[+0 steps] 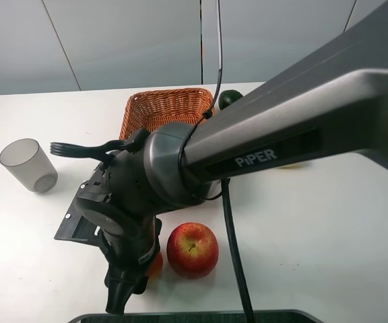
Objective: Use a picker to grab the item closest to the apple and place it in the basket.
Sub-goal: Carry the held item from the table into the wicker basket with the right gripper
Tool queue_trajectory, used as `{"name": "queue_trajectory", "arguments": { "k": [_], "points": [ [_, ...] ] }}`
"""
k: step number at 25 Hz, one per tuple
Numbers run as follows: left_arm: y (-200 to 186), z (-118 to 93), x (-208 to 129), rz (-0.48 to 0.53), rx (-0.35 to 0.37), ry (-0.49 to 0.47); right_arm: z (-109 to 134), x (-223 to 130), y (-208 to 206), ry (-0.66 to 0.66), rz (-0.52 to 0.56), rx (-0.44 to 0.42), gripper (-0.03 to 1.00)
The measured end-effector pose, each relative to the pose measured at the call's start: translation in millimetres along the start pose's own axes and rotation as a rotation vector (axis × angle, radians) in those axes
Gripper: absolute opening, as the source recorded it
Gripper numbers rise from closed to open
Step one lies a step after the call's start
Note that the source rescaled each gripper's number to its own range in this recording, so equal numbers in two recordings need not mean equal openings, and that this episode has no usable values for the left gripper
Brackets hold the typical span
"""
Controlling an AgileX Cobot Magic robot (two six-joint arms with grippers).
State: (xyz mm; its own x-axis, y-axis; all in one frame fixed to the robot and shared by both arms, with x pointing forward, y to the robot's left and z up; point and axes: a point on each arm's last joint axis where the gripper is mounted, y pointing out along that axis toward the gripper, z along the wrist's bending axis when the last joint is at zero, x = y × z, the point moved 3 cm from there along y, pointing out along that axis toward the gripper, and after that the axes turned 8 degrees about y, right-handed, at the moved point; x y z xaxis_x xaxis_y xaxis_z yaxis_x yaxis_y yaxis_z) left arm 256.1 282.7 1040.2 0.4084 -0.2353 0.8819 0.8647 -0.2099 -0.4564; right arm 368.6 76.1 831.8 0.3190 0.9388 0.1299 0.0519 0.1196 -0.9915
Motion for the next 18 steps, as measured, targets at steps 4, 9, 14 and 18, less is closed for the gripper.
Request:
{"name": "queue_trajectory", "arguments": {
  "k": [4,9,14,18],
  "points": [
    [0,0,0,0.000,0.000,0.000,0,5,-16,0.000,-0.041,0.000,0.01],
    [0,0,0,0.000,0.000,0.000,-1,9,-49,0.008,-0.107,-0.002,0.01],
    [0,0,0,0.000,0.000,0.000,-2,8,-81,0.017,-0.144,-0.002,0.01],
    [0,0,0,0.000,0.000,0.000,-2,8,-107,0.019,-0.199,-0.002,0.01]
  ]
}}
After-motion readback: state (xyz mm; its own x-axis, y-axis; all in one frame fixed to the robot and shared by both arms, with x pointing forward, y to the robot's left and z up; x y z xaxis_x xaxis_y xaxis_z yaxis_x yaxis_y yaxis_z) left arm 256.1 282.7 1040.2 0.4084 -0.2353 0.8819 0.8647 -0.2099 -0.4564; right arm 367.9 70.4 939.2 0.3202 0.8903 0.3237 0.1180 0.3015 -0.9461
